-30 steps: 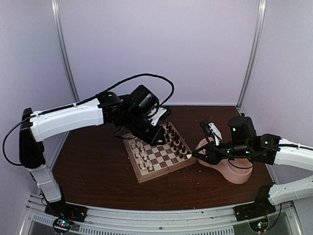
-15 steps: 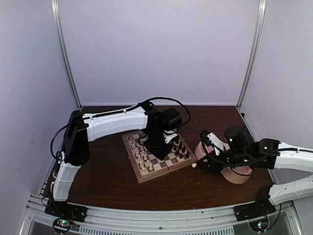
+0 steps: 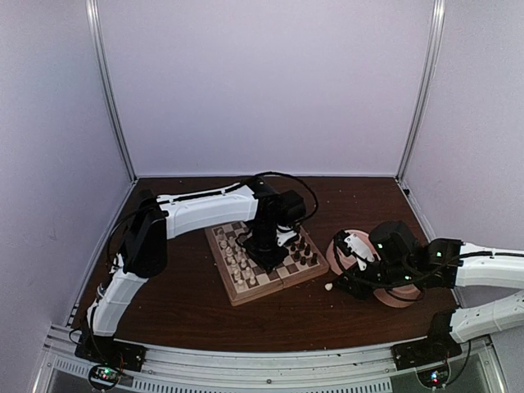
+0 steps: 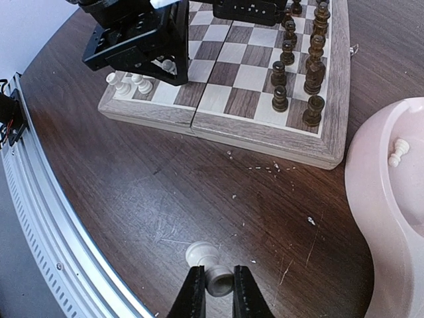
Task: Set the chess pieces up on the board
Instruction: Place the pawn on c2, then place the rook at the center of the board.
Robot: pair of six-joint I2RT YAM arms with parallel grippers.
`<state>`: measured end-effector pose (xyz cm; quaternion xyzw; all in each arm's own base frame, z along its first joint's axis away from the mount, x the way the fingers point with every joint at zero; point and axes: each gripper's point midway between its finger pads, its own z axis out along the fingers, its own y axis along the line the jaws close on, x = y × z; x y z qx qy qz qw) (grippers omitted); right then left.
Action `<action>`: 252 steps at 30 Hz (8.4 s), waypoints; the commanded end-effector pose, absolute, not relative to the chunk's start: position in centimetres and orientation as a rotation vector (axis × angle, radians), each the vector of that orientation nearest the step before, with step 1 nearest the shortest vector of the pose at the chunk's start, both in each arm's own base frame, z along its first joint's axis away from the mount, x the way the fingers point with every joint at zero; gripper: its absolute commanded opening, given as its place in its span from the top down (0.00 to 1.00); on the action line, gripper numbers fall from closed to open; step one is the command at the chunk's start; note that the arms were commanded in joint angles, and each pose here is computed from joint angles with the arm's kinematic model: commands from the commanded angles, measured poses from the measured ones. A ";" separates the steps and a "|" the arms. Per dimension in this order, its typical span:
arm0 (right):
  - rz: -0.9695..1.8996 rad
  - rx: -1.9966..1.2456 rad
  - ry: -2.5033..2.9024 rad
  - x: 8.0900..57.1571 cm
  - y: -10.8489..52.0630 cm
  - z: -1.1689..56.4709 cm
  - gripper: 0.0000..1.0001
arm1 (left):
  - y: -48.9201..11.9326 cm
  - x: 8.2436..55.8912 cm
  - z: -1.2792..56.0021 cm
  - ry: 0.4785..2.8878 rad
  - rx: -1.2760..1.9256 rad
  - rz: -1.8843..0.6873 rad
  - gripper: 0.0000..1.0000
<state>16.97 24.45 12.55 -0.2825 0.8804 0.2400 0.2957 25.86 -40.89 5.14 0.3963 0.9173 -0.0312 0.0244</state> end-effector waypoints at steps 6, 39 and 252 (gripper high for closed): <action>0.619 -0.748 2.320 17.4 24.7 12.5 1.00 | -40.9 26.2 6.1 2.830 1.233 -0.107 0.62; 0.623 -0.748 2.324 17.3 24.7 12.2 1.00 | -41.0 25.9 7.7 2.807 1.180 -0.179 0.72; 0.345 -0.778 2.174 21.0 29.5 17.1 0.35 | -30.9 23.8 24.1 2.297 0.807 -0.595 0.45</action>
